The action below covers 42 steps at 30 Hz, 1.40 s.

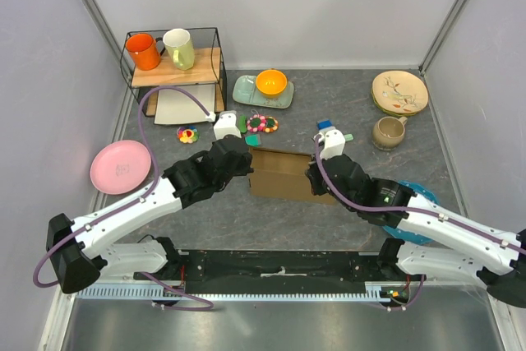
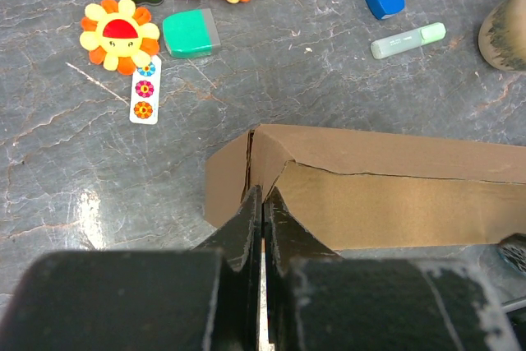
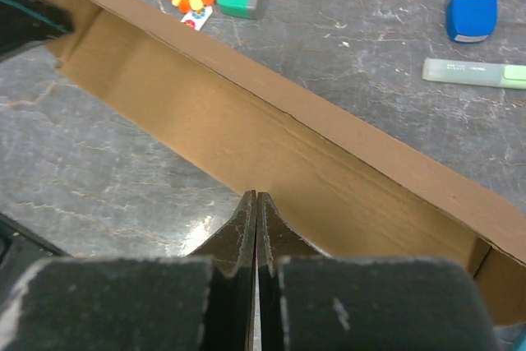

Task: Fold the paper box

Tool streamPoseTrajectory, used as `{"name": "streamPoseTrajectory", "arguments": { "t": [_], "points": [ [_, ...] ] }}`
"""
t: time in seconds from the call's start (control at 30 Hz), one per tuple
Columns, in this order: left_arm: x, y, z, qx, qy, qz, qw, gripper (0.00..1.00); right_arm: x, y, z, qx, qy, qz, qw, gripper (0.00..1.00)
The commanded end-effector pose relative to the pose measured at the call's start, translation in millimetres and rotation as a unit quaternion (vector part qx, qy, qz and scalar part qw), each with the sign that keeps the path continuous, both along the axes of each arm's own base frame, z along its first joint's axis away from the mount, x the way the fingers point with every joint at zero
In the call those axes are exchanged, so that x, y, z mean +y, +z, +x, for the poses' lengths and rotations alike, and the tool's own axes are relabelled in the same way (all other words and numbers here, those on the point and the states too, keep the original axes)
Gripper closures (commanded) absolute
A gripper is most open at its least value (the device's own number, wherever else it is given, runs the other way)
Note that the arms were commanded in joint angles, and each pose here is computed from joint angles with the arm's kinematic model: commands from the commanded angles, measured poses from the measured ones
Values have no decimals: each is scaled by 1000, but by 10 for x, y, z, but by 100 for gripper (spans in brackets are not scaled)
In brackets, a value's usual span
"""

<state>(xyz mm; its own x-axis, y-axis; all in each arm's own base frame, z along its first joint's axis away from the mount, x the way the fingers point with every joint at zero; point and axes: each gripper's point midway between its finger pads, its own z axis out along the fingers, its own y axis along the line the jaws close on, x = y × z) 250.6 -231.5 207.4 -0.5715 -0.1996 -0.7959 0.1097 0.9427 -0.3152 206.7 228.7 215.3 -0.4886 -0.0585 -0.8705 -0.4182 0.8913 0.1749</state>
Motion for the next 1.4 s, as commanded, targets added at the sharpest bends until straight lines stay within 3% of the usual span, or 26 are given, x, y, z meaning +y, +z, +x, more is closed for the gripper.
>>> {"name": "streamPoseTrajectory", "arguments": {
  "t": [0.0, 0.4, 0.67, 1.0, 1.37],
  "points": [
    [39, -230, -132, 36, -19, 29, 999, 98, -57, -8, 166, -31, -46, -2, 998, 100],
    [43, -186, -153, 31, -24, 21, 999, 98, -137, -413, 165, -10, -66, -33, 997, 100],
    [-84, -123, -189, 13, -58, -18, 998, 98, -158, -523, 127, 4, -68, -37, 997, 100],
    [87, -502, -239, 17, -57, 23, 998, 98, -188, -608, 85, 15, -67, -39, 997, 100],
    [289, -454, -206, -12, -50, 69, 996, 98, -209, -656, 71, 19, -67, -45, 997, 100]
  ]
}}
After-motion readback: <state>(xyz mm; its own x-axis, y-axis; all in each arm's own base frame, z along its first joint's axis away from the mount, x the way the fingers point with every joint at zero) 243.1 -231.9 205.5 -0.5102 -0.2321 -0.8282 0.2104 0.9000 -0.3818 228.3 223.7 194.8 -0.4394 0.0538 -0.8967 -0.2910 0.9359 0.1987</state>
